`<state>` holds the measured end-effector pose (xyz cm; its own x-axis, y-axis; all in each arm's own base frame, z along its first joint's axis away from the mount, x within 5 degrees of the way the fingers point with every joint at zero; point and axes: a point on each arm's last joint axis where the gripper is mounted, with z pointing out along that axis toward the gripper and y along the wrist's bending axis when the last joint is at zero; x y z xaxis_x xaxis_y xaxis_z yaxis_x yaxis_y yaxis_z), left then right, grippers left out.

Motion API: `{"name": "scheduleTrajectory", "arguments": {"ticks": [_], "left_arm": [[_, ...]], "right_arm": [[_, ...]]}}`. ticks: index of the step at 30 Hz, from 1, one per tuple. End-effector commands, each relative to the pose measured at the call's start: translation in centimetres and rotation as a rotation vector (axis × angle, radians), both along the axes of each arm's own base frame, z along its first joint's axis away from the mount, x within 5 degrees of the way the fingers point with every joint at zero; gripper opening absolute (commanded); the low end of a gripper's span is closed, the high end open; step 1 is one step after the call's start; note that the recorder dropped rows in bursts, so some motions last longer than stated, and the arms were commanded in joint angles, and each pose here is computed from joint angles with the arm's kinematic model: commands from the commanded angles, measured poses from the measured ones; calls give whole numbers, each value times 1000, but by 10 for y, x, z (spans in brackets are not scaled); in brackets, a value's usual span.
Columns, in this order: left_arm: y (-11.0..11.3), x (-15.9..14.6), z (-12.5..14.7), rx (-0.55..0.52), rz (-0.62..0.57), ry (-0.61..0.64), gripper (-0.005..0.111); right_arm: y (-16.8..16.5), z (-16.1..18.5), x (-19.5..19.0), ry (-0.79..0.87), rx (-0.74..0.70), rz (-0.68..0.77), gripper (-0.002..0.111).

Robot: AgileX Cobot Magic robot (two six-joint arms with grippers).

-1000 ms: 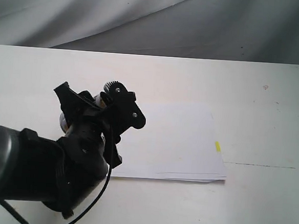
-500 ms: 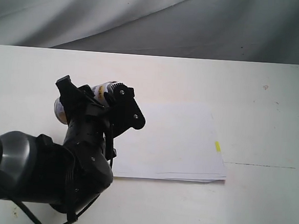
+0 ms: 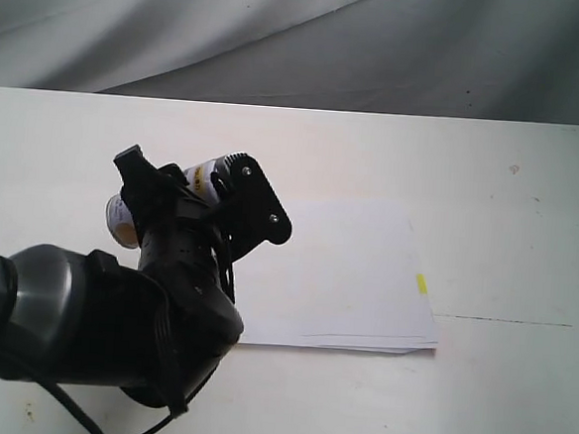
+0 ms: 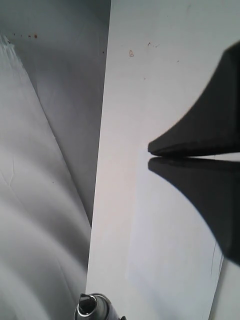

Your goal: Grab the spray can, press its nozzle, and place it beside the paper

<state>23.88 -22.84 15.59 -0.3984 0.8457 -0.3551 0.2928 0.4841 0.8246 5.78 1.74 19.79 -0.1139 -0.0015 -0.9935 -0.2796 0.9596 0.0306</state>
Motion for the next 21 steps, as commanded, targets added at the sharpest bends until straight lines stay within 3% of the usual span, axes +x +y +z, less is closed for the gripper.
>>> {"name": "scheduleTrajectory", "arguments": {"ticks": [1, 21], "left_arm": [[0, 1, 7, 10, 16, -40, 0], [-2, 2, 8, 18, -2, -53, 0]], "right_arm": [[0, -1, 0, 0, 10, -7, 0], [0, -1, 0, 0, 10, -7, 0]]}}
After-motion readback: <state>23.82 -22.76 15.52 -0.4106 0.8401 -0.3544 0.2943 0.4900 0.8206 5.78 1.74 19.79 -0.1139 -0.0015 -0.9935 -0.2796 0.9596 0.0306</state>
